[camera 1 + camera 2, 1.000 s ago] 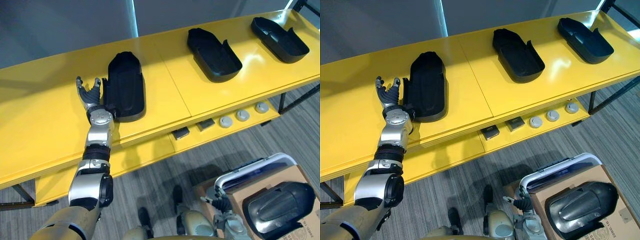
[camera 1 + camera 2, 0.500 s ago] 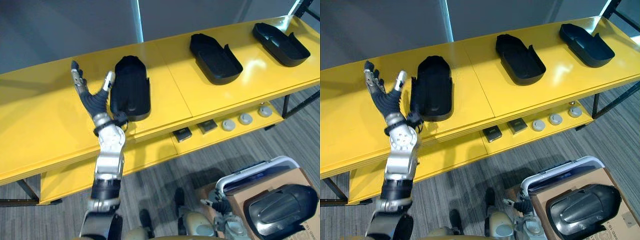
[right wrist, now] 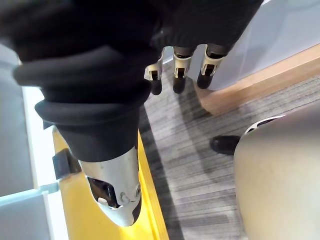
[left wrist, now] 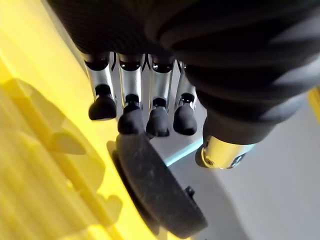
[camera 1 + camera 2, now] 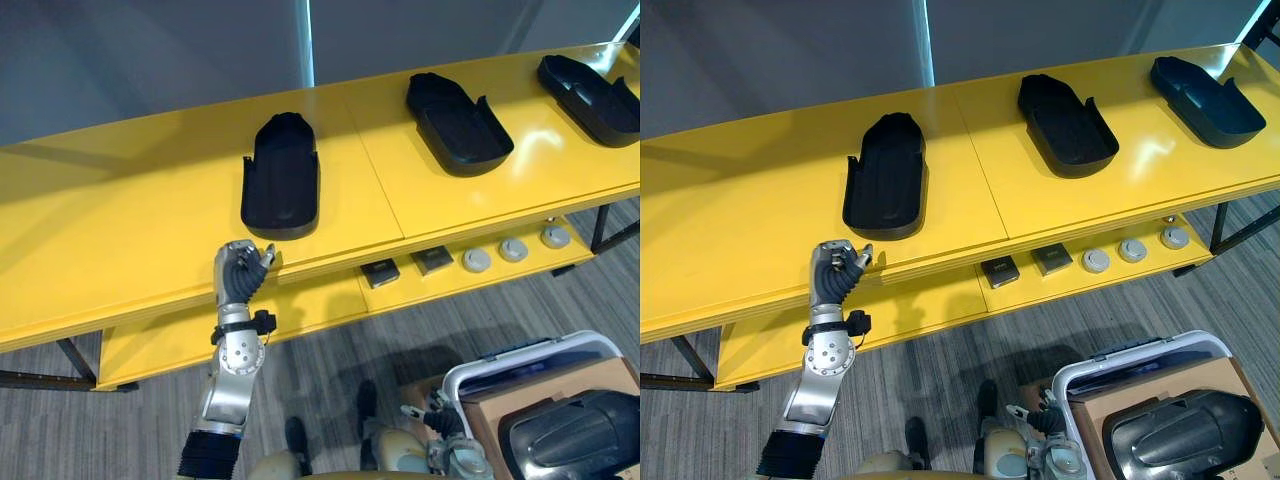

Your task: Walk over and take plastic housings, then place them on the shelf

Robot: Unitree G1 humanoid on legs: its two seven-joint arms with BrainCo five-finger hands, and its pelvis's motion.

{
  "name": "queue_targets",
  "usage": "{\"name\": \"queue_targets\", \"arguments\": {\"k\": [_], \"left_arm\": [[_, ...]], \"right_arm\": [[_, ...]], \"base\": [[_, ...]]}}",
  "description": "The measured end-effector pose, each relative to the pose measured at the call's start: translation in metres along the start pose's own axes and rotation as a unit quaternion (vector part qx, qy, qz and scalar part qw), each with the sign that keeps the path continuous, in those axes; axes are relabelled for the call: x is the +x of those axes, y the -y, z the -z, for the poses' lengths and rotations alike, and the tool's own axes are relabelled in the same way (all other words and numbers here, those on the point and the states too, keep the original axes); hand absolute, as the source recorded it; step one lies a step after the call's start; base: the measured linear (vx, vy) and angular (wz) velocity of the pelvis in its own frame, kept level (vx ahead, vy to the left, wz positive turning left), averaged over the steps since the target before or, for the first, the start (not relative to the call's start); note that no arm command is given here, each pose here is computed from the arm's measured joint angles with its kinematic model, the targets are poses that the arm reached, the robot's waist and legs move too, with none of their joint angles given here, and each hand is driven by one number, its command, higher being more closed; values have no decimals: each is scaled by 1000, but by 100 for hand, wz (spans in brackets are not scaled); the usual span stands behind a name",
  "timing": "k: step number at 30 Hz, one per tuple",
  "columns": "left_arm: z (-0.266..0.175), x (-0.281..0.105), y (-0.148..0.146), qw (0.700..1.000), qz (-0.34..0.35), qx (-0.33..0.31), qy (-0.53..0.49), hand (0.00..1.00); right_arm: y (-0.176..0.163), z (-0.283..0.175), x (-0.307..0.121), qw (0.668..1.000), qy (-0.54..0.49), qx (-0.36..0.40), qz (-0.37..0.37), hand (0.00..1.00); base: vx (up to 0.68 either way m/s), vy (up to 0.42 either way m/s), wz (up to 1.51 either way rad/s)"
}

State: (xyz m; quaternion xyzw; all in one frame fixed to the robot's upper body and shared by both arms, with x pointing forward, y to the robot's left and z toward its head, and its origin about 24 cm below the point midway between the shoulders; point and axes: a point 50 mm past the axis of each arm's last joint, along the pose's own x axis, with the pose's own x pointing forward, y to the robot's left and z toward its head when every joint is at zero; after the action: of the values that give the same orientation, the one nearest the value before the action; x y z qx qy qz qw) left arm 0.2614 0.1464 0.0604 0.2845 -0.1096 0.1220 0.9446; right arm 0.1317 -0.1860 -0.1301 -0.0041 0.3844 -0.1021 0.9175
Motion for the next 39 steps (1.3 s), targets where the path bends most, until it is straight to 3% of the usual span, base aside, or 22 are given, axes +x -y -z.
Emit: {"name": "queue_targets", "arguments": {"k": [17,25,27,33,36,39], "left_arm": [[-32,58,8,994,17,75,76,100],[-34,64,8,994,15,80,77,100],[-47,57,4,993,3,56,101,100],[-100,22,-41,967,-85,-102,219,100],[-94,14,-76,951,-161,-151,216,100],[-56,-1,-133,925,-295,-174,162,100]], "right_arm": [[-8,-15,7,1000,20,-8,-15,0],[-9,-15,7,1000,20,-7,-15,0],[-8,-14,6,1000,18,-7,-13,0],[-4,-6,5,1000,2,-6,-5,0],[1,-2,5,1000,-7,-12,-1,0],[5,1,5,1000,-16,-18,3,0]], "base": [[22,23,-7],[0,9,-2],[0,0,0],[8,18,11],[-28,22,22],[-30,26,43]]}}
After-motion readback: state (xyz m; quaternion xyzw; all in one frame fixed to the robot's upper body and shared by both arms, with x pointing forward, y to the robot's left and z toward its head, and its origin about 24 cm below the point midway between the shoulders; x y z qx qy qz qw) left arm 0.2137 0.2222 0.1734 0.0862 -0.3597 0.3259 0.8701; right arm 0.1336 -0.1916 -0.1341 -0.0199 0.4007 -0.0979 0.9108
